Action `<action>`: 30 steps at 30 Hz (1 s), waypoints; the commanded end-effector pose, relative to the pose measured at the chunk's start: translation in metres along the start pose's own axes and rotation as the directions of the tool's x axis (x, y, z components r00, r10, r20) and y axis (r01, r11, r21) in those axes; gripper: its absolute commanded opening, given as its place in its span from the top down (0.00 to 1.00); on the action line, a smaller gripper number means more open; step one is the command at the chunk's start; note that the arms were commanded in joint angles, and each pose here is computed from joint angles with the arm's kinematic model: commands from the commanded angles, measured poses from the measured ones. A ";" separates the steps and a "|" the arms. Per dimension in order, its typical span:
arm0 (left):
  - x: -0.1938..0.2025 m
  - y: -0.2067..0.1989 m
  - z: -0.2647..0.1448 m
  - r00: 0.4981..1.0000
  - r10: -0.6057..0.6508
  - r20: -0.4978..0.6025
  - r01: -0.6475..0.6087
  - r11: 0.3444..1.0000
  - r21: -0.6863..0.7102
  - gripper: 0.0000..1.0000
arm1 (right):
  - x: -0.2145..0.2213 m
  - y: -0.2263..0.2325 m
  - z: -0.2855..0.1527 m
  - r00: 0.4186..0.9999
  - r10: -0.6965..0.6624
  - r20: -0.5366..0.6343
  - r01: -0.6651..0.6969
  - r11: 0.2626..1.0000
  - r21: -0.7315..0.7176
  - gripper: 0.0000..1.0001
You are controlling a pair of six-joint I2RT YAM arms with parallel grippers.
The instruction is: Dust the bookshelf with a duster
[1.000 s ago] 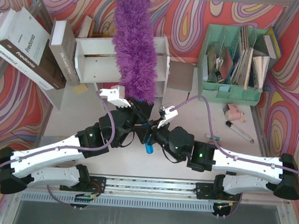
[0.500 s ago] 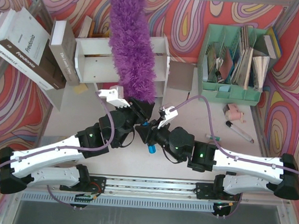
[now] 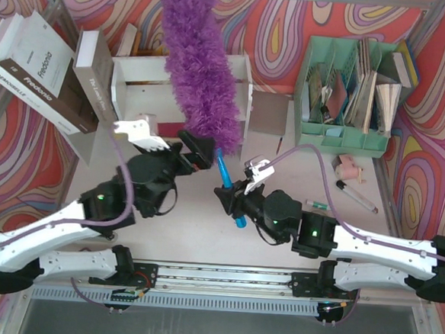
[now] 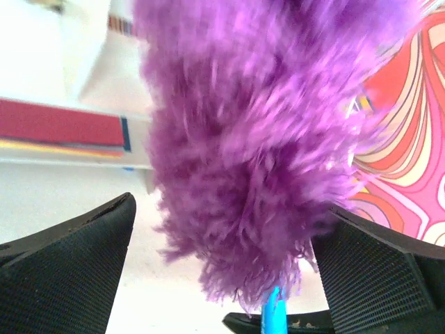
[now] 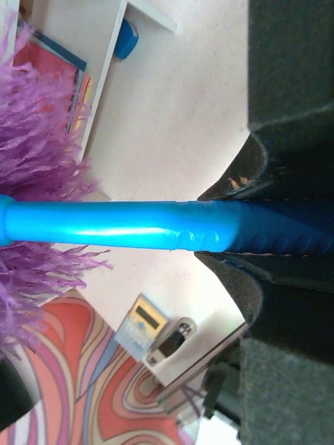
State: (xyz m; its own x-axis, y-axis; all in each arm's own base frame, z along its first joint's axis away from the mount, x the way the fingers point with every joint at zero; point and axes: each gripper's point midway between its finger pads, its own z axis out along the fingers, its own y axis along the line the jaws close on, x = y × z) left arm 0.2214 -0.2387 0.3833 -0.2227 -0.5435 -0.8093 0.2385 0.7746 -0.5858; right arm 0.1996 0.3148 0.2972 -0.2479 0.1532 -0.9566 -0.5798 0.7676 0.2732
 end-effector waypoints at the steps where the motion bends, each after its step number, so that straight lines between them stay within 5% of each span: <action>1: -0.069 0.019 -0.032 0.981 0.186 0.058 -0.184 0.982 -0.051 0.02 | -0.017 -0.008 -0.023 0.994 -0.114 -0.003 0.114 0.993 -0.025 1.00; 6: -0.150 0.047 -0.072 0.954 0.247 0.169 -0.224 0.964 -0.147 0.02 | 0.004 -0.005 -0.045 0.974 -0.193 -0.118 0.177 0.975 -0.137 1.00; 11: -0.188 0.069 -0.094 0.930 0.286 0.231 -0.233 0.945 -0.231 0.02 | 0.035 0.007 -0.063 0.928 -0.286 -0.239 0.212 0.933 -0.290 1.00; 30: -0.205 0.117 -0.120 0.908 0.304 0.288 -0.187 0.910 -0.369 0.01 | 0.067 0.010 -0.111 0.837 -0.466 -0.286 0.264 0.803 -0.535 1.00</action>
State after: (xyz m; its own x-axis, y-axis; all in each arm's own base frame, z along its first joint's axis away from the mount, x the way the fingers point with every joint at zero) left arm 0.1855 -0.0151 0.4857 0.1226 -0.3474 -0.9297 -0.0459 0.9337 -0.3550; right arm 0.1019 0.2686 0.2366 -0.2047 -0.3844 -0.9002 -0.9182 0.3939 0.0406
